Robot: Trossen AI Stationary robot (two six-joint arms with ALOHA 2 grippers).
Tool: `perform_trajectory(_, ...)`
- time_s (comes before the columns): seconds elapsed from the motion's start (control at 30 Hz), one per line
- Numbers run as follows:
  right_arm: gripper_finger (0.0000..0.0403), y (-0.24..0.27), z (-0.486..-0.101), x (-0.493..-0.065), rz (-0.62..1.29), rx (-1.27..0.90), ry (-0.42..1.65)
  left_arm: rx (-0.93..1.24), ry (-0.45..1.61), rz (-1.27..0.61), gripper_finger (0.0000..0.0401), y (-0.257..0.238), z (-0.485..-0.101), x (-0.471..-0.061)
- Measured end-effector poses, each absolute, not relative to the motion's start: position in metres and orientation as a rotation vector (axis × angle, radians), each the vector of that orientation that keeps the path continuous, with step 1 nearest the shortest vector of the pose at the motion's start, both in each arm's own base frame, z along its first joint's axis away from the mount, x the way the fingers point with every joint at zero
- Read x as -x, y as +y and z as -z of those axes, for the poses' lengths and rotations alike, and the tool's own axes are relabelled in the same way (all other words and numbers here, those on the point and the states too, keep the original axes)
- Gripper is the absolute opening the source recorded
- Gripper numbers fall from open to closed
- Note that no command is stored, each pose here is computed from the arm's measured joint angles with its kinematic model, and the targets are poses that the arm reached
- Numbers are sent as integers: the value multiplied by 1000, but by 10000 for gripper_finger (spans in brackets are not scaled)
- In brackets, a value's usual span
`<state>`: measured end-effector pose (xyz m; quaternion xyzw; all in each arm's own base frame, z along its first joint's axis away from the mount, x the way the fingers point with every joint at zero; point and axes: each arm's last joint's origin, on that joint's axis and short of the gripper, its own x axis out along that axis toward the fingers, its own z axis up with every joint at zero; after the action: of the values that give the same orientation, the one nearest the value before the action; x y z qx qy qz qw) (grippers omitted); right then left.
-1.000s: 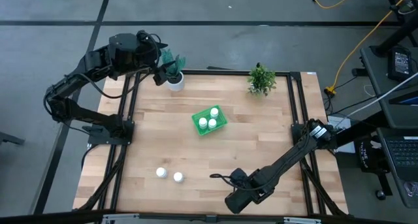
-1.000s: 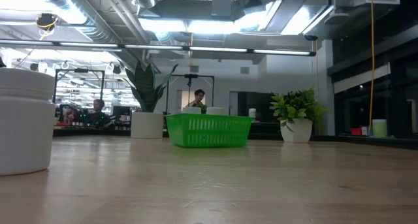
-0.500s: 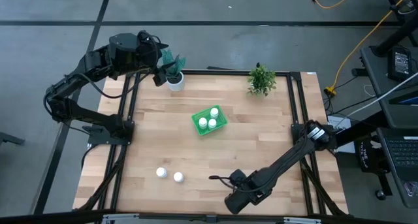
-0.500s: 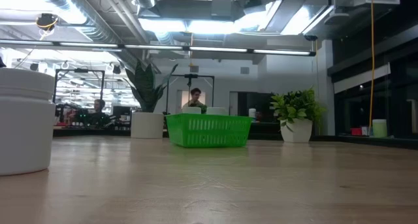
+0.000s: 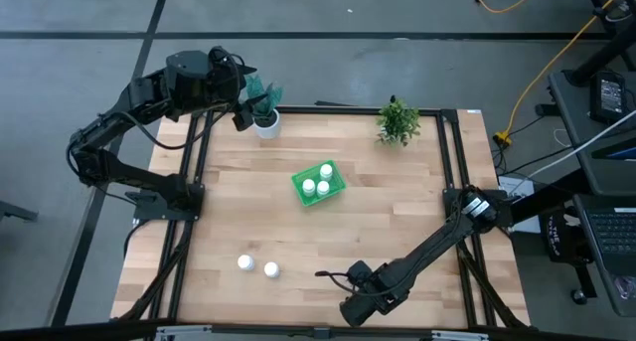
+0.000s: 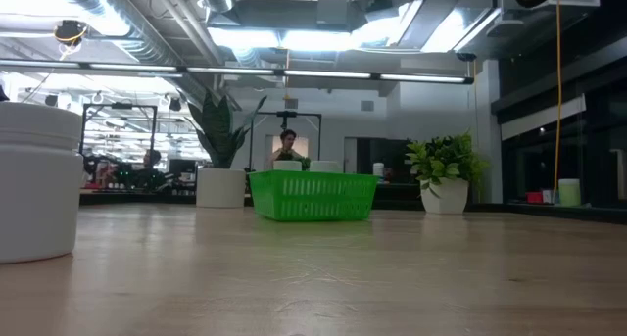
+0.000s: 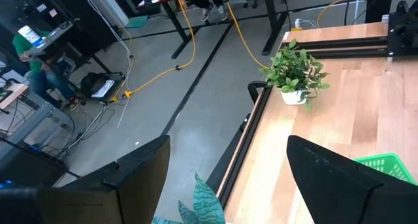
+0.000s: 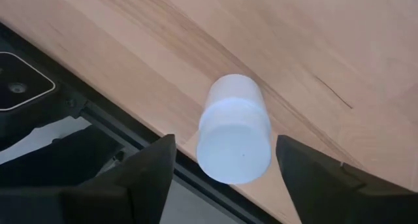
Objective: Pick and place pill bottles into a basket
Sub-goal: Put the white pill bottle into the green basket
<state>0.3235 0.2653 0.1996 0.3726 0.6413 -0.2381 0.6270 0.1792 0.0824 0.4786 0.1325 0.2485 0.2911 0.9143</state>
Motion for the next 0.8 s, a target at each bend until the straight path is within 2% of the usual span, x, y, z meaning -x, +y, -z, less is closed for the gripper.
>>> perform_trajectory(0.43, 150, 266, -200, -323, 539, -861, 1486, -271, 510, -590, 304, 82, -479, -179)
perform_trajectory(0.8, 152, 253, -199, -331, 509, -791, 1497, -278, 510, -581, 304, 82, -479, -180)
